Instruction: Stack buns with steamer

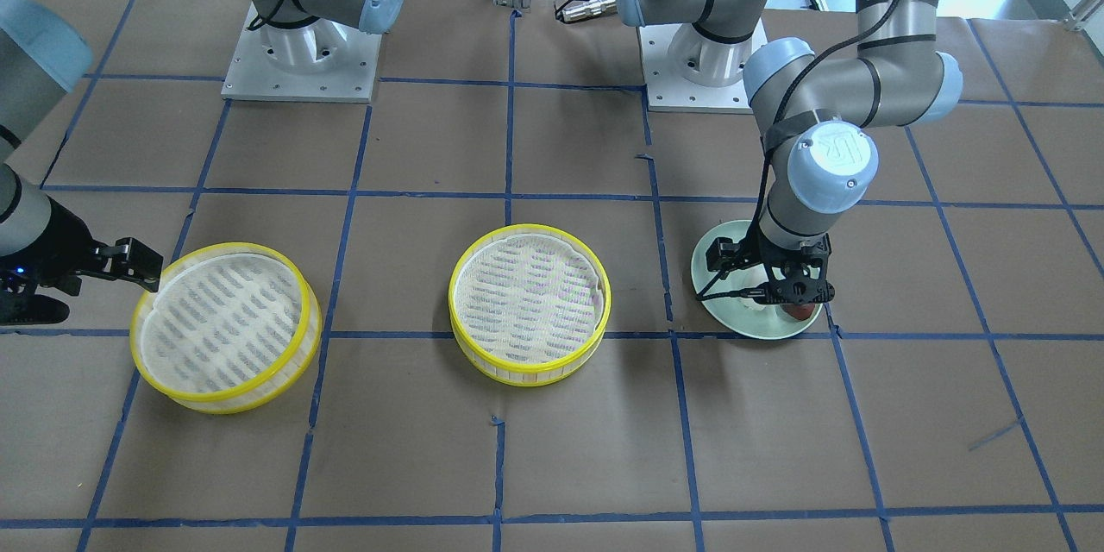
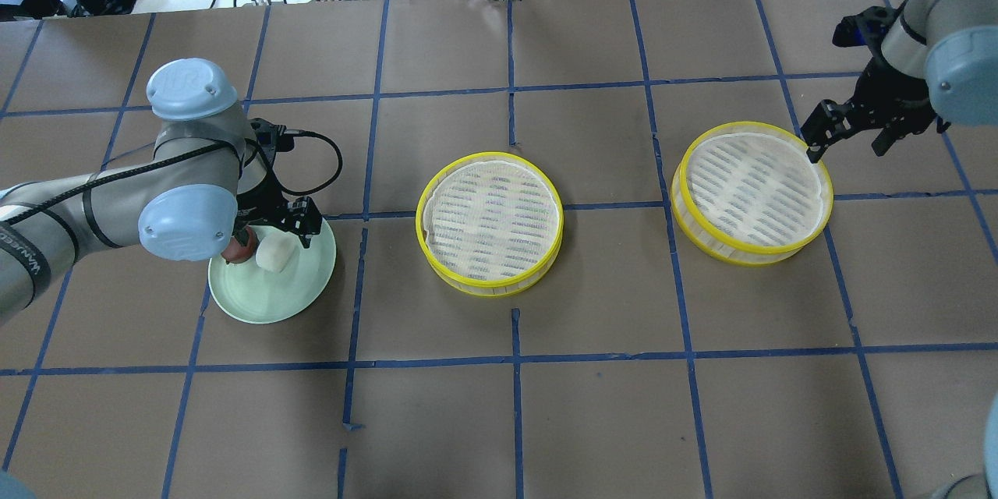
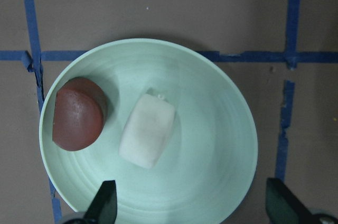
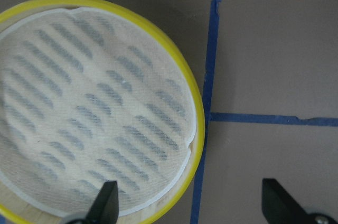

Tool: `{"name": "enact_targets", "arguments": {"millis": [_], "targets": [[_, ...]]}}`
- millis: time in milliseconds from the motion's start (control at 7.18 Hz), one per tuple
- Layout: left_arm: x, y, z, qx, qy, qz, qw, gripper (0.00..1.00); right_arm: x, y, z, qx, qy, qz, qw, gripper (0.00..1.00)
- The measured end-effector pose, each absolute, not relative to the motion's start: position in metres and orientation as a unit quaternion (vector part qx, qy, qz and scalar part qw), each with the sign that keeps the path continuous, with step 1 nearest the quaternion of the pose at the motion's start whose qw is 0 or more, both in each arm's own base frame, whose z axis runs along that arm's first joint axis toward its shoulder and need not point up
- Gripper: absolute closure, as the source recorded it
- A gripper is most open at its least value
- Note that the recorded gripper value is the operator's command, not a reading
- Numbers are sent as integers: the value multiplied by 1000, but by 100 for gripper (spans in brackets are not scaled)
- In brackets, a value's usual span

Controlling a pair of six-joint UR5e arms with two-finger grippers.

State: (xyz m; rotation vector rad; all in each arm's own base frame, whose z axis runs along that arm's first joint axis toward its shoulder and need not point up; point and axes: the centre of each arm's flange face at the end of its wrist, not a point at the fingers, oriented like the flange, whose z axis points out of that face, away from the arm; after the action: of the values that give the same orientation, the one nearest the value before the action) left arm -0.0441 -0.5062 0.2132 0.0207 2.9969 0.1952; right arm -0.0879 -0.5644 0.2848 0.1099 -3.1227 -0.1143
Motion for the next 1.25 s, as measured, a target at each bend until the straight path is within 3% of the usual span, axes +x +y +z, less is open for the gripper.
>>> {"name": "enact_targets", "arguments": {"millis": [139, 278, 418, 696, 1114, 1253], "targets": [[-41, -507, 202, 12, 994, 71, 77, 66, -99, -565, 256, 38, -999, -24, -5, 29], [-39, -506, 196, 15, 994, 76, 80, 98, -102, -567, 239, 42, -999, -18, -15, 42], [-39, -506, 194, 14, 994, 77, 80, 100, -103, -568, 231, 44, -999, -15, -21, 48], [-45, -508, 207, 15, 995, 60, 81, 100, -104, -569, 223, 45, -999, -17, -25, 51], [-122, -501, 285, 0, 1000, -23, 18, 98, -104, -569, 218, 46, -998, -20, -26, 85], [-170, -495, 310, -12, 999, -42, -9, 98, -104, -570, 216, 46, -998, -22, -27, 92]]}}
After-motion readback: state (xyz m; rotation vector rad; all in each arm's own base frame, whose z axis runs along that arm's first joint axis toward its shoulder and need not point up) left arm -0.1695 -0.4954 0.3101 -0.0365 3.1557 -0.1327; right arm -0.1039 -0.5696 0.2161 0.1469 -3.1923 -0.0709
